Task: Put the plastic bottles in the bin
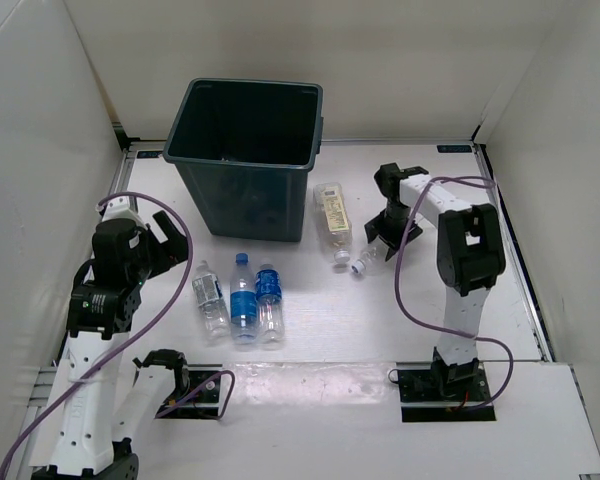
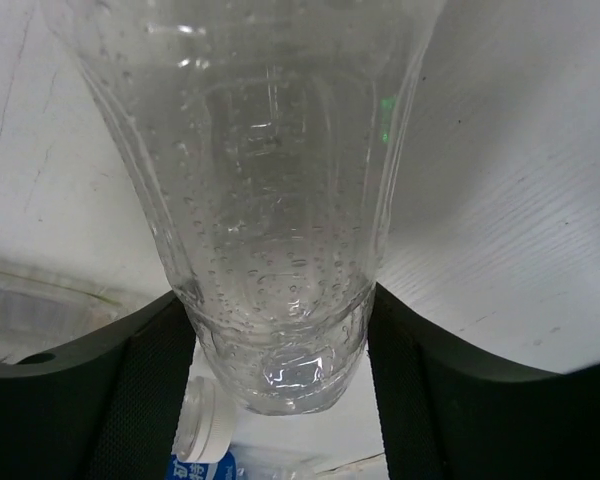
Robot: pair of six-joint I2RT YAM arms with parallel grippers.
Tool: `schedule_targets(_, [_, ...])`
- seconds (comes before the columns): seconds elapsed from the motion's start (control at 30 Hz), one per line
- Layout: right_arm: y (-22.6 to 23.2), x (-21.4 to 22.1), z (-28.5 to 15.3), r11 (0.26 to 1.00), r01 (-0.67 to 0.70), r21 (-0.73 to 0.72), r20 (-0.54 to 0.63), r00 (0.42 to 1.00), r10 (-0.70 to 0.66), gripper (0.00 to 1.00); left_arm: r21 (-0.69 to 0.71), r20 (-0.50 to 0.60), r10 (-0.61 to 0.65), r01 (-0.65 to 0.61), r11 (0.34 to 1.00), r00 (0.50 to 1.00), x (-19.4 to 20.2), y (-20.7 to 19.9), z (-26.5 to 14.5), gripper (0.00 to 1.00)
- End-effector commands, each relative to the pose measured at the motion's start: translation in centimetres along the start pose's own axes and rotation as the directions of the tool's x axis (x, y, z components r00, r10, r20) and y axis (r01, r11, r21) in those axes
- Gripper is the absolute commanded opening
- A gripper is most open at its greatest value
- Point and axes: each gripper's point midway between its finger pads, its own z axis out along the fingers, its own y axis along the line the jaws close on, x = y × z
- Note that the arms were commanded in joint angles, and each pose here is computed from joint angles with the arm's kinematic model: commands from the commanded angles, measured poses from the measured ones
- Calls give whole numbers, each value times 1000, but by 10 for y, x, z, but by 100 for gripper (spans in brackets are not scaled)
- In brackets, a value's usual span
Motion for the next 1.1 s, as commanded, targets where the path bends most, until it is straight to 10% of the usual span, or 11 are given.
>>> schedule_targets(0.0, [-11, 15, 16, 999, -36, 20, -54, 998, 37, 62, 3, 17, -6, 6, 1000, 1000, -2, 1, 0, 100])
schedule_targets(0.3, [-10, 13, 0, 998, 23, -63, -16, 1000, -24, 22, 2, 23, -7, 7, 1000, 1000, -1, 1, -2, 100])
schedule_targets(0.63, [-28, -57, -161, 986, 64, -153, 418, 908, 6, 0, 1, 27, -9, 8, 1000, 1000, -1, 2, -3, 100])
schedule_targets(0.8, [-21, -76, -246, 912, 184, -366, 585, 808, 72, 0, -4, 24, -11, 11, 1000, 1000, -1, 3, -1, 100])
schedule_targets(0.97, [-9, -72, -359, 771, 373, -517, 773, 590, 233, 0, -2, 21, -15, 15, 1000, 1000, -3, 2, 0, 100])
schedule_targets(1.07, [8, -58, -433, 610, 533, -587, 800, 495, 338, 0, -7, 9, -19, 19, 1000, 1000, -2, 3, 4, 100])
